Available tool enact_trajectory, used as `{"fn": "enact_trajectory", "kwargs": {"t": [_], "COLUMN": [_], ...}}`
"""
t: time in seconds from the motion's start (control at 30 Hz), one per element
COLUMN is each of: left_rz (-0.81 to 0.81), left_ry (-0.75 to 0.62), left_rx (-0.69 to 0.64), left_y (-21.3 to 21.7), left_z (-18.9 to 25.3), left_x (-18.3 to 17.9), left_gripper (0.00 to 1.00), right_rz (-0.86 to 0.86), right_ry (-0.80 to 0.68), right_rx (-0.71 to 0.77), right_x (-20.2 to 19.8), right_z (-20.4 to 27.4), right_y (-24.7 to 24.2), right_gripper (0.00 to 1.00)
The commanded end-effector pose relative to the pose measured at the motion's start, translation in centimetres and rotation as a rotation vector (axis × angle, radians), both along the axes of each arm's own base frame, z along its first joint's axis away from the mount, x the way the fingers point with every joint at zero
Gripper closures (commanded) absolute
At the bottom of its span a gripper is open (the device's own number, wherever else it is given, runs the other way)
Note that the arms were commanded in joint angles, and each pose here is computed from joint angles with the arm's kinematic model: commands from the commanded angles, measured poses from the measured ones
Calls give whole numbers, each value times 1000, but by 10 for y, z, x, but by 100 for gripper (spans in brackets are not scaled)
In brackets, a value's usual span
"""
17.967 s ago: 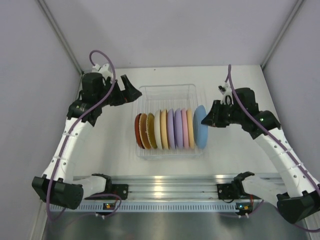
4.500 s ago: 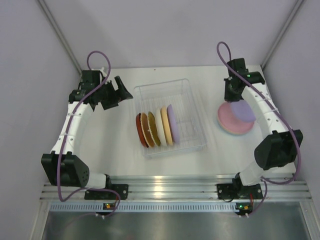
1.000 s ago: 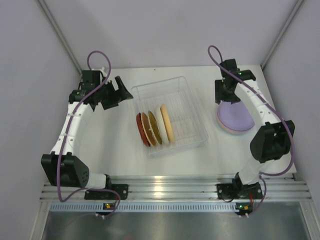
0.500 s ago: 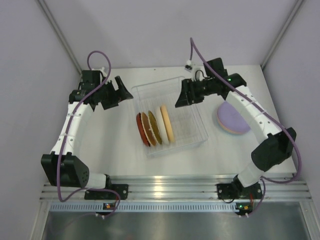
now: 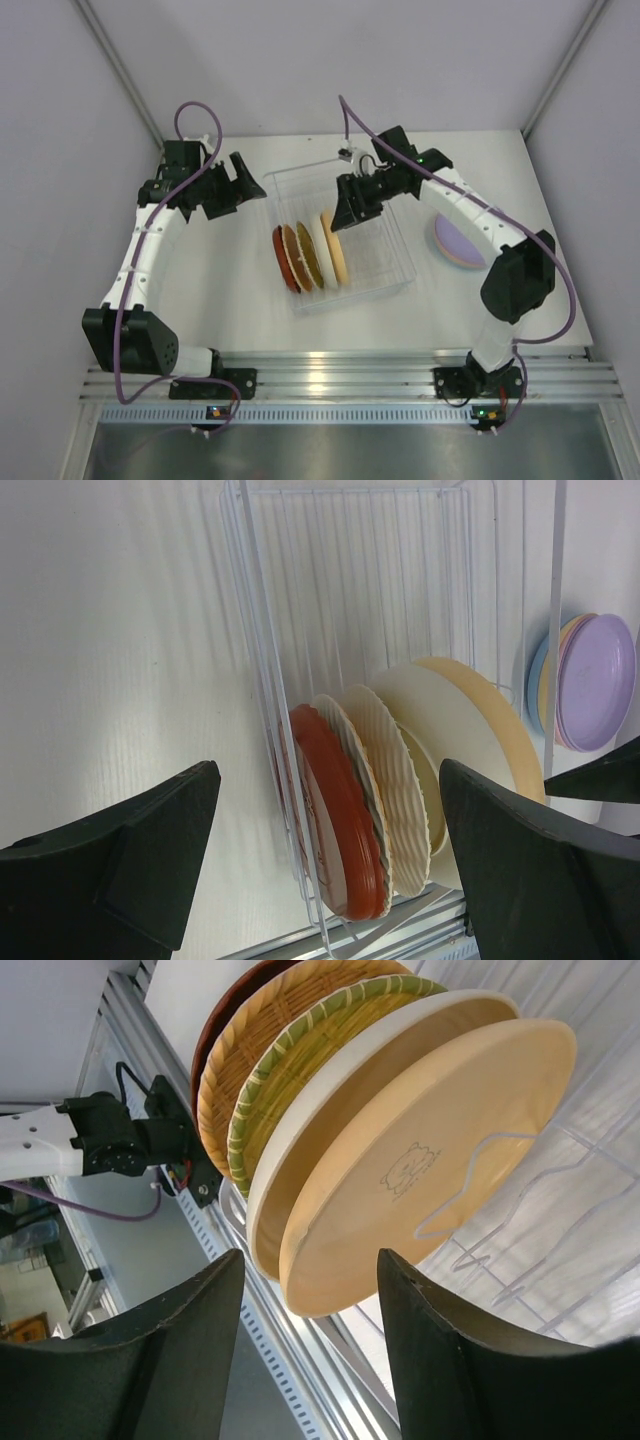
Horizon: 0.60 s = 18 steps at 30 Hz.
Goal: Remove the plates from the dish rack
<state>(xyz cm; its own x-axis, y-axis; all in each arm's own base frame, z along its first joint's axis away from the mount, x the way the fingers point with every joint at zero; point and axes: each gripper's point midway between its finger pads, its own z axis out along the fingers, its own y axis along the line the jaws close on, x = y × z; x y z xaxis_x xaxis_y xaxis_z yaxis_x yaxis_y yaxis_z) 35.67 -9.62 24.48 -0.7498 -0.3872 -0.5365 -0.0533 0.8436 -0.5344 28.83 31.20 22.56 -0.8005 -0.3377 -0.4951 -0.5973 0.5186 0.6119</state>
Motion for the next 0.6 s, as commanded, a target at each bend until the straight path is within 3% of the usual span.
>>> {"fn": "enact_trajectory", "kwargs": {"t": [0.0, 0.23, 0.33, 0.47, 0.57], "left_rz": [-8, -4, -5, -5, -5], "left_ry": [-51, -49, -48, -48, -52], "left_rx": [13, 19, 20, 22, 22], "left_y": [0, 2, 2, 2, 2], "left_z": [13, 11, 10, 10, 11], "left_x": [-1, -2, -1, -2, -2], "left_gripper": [4, 3, 3, 3, 3], "right_rz": [53, 83, 87, 97, 115], "right_ry": [-36, -6, 6, 5, -8], "right_rx": [7, -12, -19, -3, 34], "right_x": [-4, -11, -11, -13, -15], "right_z": [6, -9, -14, -10, 2], "right_y": [14, 22, 23, 24, 26], "right_gripper": [45, 50, 60, 85, 96]}}
